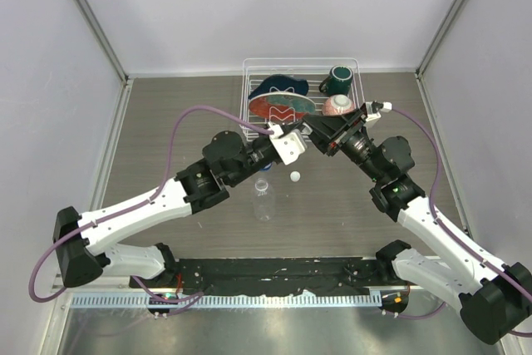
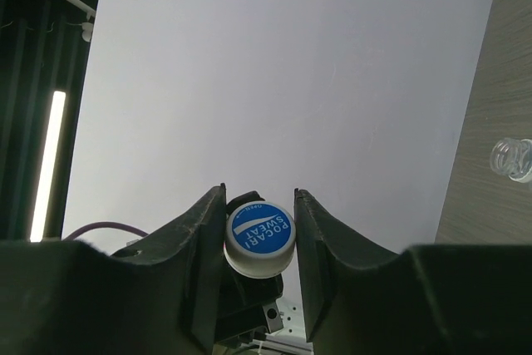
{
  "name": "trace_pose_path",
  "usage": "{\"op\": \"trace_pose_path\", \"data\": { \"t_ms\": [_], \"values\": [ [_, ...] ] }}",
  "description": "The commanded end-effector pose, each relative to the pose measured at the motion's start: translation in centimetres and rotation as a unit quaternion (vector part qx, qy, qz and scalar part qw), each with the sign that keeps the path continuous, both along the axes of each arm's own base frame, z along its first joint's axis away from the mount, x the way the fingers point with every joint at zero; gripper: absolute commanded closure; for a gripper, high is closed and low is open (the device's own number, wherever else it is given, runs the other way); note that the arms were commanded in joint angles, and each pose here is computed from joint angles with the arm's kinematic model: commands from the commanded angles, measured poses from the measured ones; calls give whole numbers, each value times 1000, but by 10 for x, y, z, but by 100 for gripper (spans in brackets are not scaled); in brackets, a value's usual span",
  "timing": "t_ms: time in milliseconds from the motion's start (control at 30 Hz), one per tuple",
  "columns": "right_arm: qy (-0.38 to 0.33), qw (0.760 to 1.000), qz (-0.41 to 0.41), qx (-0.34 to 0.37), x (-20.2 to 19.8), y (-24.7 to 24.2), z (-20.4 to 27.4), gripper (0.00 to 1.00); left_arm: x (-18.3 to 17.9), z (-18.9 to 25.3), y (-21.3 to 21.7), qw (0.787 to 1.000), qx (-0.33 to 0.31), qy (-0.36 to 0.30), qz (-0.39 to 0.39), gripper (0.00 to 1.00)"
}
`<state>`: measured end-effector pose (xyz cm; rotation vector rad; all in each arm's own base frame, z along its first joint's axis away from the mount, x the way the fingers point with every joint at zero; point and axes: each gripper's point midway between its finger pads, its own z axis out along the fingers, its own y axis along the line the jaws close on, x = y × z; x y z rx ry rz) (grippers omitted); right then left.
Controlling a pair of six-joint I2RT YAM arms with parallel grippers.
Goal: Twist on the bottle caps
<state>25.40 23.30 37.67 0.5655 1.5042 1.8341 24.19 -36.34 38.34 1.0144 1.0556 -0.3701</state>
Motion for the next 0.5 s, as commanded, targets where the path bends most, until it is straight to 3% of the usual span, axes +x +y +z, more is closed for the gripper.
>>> {"op": "trace_pose_path", "data": {
  "t_ms": [0,267,333,467],
  "values": [
    [-50,998,-10,24,-4,-7,28,61,-3,1,6,1000,-8,-4,5,100],
    [-53,998,-19,8,-4,-8,30,83,8,-6,10,999,1,-22,37,99],
    [-55,998,-26,-6,-3,-9,29,86,15,-7,15,998,1,-29,61,82],
    [-54,997,-47,-43,-2,-14,24,89,21,-1,24,996,0,-32,89,62]
  ]
}}
